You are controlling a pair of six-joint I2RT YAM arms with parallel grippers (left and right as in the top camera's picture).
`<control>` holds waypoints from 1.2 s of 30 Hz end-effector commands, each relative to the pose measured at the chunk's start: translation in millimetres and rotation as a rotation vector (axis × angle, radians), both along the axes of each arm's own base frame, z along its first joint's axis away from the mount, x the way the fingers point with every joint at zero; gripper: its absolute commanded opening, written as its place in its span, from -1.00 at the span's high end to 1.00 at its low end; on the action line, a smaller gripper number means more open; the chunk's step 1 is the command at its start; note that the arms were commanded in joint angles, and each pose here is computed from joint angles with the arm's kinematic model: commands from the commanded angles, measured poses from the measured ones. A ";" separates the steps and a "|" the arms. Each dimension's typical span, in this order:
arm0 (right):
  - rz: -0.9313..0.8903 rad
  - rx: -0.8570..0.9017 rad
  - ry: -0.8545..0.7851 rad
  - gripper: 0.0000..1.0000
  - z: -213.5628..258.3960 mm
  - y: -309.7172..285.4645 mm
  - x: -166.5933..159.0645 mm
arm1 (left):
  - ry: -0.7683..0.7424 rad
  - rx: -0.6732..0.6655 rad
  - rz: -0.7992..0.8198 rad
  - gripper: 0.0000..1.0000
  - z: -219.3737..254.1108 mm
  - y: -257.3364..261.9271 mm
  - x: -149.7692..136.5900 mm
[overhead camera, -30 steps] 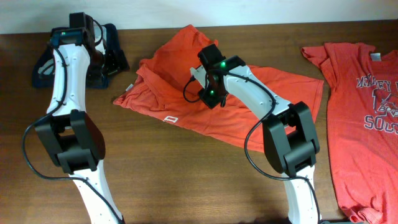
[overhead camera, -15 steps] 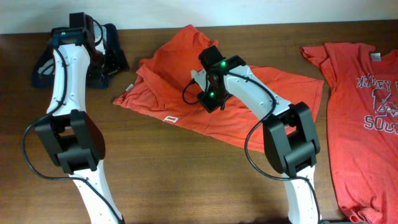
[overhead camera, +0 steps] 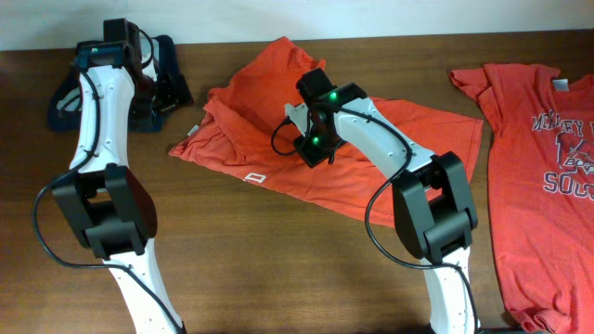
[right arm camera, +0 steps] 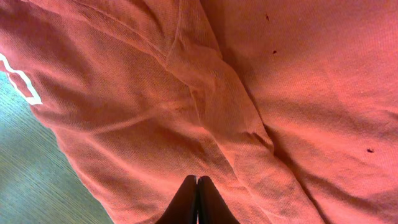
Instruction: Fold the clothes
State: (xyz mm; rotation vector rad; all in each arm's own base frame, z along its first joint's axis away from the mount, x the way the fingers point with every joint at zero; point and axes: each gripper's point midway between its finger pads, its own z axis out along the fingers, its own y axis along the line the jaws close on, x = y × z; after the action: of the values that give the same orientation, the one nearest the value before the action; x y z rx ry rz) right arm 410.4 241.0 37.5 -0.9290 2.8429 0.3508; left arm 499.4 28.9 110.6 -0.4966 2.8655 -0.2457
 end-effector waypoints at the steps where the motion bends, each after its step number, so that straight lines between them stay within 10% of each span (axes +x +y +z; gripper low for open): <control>1: -0.012 0.020 0.006 0.87 6.4 3.3 -4.0 | -0.045 0.010 -0.008 -0.99 20.0 -0.9 2.0; 36: -0.012 0.020 -0.004 0.87 -11.4 3.0 -2.9 | -0.045 0.010 -0.008 -0.98 19.9 -0.9 1.9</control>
State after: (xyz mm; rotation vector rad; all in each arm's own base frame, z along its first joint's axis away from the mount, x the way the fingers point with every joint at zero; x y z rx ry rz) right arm 408.9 240.3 22.3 -0.9179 2.8408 0.3523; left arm 499.3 28.9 110.6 -0.4962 2.8659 -0.2456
